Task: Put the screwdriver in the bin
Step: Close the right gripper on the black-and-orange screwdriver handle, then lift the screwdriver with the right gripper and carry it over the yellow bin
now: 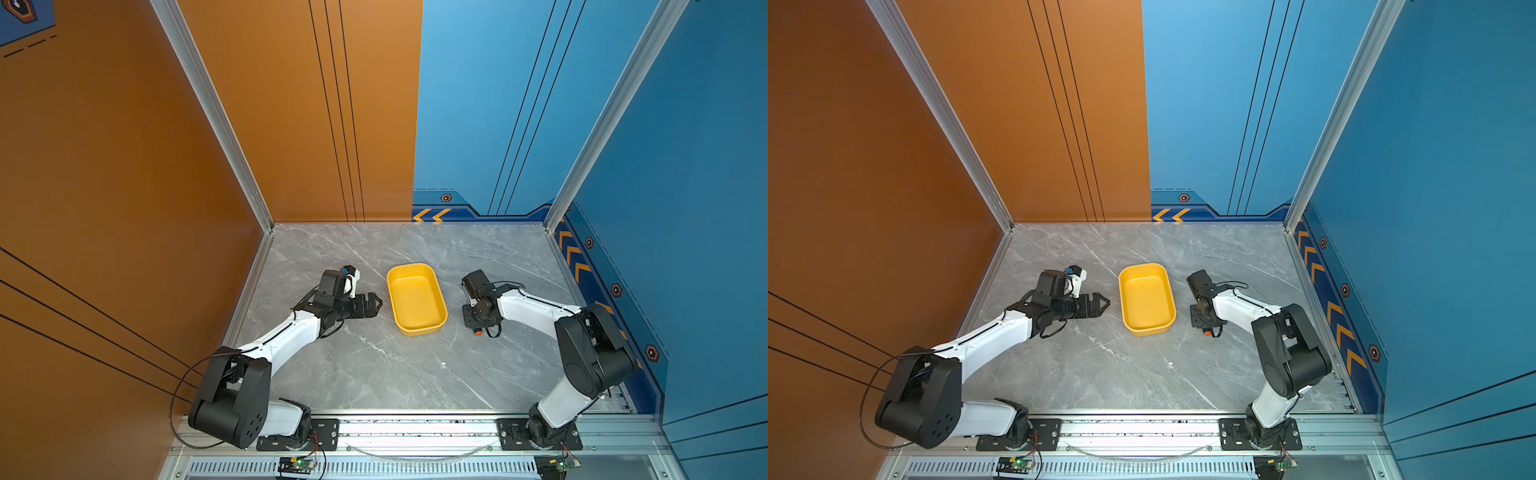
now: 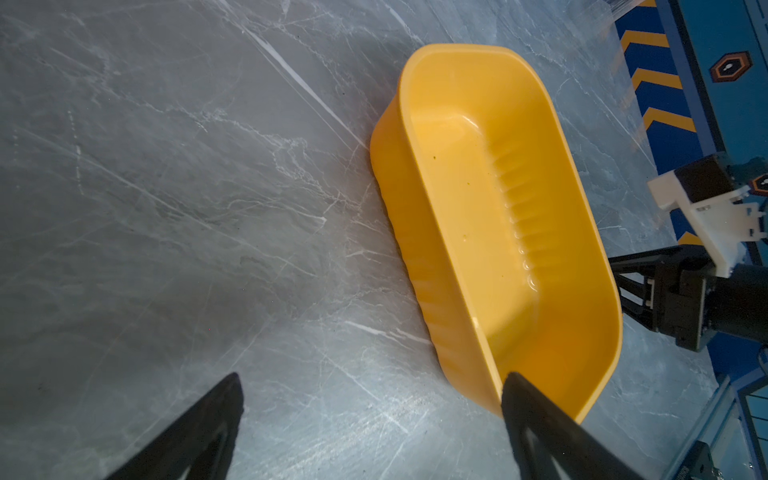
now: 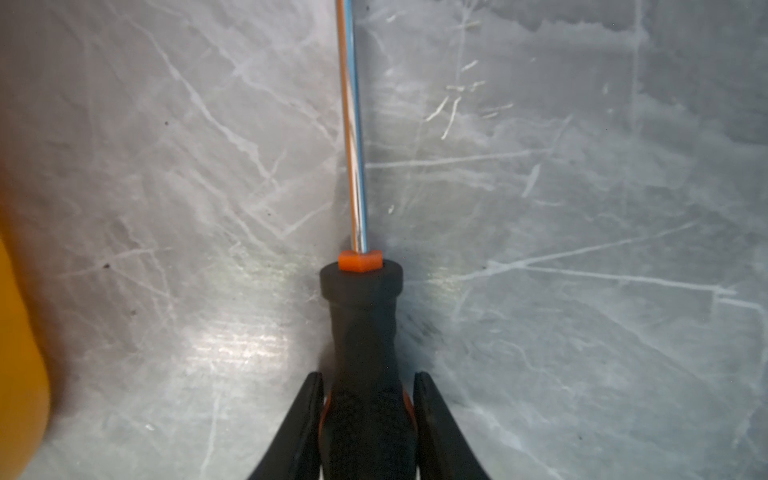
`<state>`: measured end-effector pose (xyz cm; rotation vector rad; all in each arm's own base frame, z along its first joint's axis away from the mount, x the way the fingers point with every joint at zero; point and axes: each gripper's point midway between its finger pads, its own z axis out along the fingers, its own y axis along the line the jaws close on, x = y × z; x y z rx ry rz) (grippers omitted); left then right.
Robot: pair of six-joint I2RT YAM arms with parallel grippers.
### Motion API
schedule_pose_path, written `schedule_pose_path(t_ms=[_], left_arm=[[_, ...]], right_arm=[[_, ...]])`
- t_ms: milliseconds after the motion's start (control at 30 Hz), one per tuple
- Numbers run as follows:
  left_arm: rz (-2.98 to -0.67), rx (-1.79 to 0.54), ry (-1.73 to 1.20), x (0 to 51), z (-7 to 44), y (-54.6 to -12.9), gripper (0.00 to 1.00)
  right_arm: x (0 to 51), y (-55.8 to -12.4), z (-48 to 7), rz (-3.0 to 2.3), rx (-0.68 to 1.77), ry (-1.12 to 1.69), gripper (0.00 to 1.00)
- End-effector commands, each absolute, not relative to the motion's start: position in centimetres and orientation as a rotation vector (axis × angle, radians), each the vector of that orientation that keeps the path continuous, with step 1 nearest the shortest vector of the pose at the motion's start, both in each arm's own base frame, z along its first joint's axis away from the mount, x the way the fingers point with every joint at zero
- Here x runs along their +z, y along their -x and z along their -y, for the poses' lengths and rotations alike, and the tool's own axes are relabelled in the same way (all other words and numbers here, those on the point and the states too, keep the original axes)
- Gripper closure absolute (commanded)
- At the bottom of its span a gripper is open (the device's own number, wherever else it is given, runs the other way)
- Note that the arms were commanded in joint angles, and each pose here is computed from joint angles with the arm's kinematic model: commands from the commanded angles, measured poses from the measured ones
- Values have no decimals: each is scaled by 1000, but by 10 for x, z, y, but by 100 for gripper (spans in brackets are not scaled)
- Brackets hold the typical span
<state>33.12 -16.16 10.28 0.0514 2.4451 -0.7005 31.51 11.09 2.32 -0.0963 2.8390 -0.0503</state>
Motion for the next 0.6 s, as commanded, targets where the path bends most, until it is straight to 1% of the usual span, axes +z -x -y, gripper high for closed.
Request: schedule_pose_path(t_ms=[0,100,133,333,567], left_arm=[[-2463,-709,-61,104,165,-329,2],[-2466,-704,-63,104,165,-329,2],[-2466,-701,-61,104,164,-329,2],[-2468,-705,-60,104,164,-328,2],[-2459,-723,-59,108,166,-328,2]], right_arm=[[20,-311,-110,-2883,-41,69,78],[20,-310,-111,-2888,-20,59,91],[21,-310,-112,-2886,-8,50,93],[35,-311,-114,-2862,82,-15,95],[81,-315,-119,-2760,216,-120,96]])
